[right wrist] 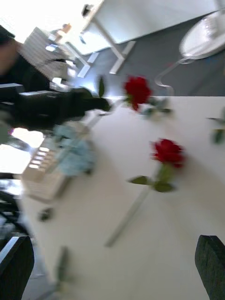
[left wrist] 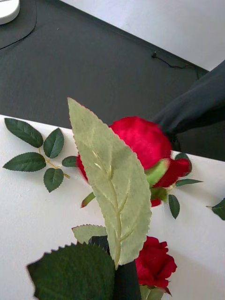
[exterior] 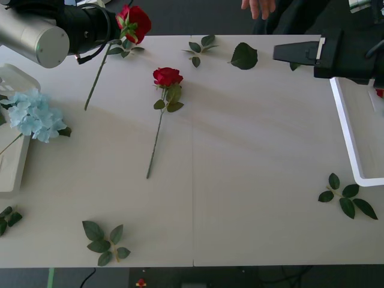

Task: Place the red flowers into the right box and the blue flowers into the left box. If a person shows an open palm, hand one flower to the person first, then continue sorting.

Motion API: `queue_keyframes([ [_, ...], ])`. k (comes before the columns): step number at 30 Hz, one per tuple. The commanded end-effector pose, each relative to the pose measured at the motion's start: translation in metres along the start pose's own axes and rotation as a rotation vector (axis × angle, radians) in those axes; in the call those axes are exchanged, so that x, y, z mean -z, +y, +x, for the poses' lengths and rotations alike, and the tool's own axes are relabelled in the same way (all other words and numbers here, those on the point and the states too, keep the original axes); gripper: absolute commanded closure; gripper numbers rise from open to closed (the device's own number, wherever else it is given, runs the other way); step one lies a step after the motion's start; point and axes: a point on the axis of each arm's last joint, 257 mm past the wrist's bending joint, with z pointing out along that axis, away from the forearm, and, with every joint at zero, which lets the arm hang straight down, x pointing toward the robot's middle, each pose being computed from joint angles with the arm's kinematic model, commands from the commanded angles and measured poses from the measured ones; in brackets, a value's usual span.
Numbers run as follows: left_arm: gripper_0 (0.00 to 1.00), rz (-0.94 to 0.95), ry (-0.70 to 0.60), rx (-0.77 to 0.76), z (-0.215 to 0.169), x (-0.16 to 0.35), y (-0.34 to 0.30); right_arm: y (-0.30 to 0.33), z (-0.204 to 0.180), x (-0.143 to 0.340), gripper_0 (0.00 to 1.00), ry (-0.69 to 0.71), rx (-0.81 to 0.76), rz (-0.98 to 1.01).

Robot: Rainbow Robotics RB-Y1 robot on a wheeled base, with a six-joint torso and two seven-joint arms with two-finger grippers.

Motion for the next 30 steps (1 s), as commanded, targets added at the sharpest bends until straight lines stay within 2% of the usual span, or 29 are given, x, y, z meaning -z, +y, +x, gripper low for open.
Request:
queue_keyframes([
  [1, 1.00, 0.036, -0.087, 0.044, -0.054, 0.020, -0.016, 0.038, 0.013, -0.013, 0.00, 0.013, 0.021, -0.119],
  [15, 1.00, 0.036, -0.086, 0.043, -0.053, 0.020, -0.016, 0.088, 0.055, -0.015, 0.00, 0.136, -0.055, -0.318],
  [24, 1.00, 0.036, -0.086, 0.043, -0.053, 0.020, -0.016, 0.092, 0.058, -0.015, 0.00, 0.116, 0.105, -0.343],
  [25, 0.96, 0.036, -0.086, 0.043, -0.053, 0.020, -0.016, 0.092, 0.057, -0.014, 0.00, 0.112, 0.119, -0.345],
  [26, 0.65, 0.036, -0.086, 0.043, -0.053, 0.020, -0.016, 0.092, 0.058, -0.014, 0.00, 0.111, 0.120, -0.348],
  [27, 0.48, 0.036, -0.086, 0.043, -0.053, 0.020, -0.016, 0.092, 0.058, -0.014, 0.00, 0.111, 0.120, -0.348],
  [28, 0.40, 0.036, -0.086, 0.043, -0.053, 0.020, -0.016, 0.093, 0.058, -0.014, 0.00, 0.110, 0.120, -0.350],
  [29, 0.25, 0.036, -0.086, 0.043, -0.053, 0.020, -0.016, 0.094, 0.059, -0.013, 0.00, 0.109, 0.117, -0.357],
  [30, 0.20, 0.036, -0.086, 0.043, -0.053, 0.020, -0.016, 0.094, 0.059, -0.013, 0.00, 0.108, 0.117, -0.356],
])
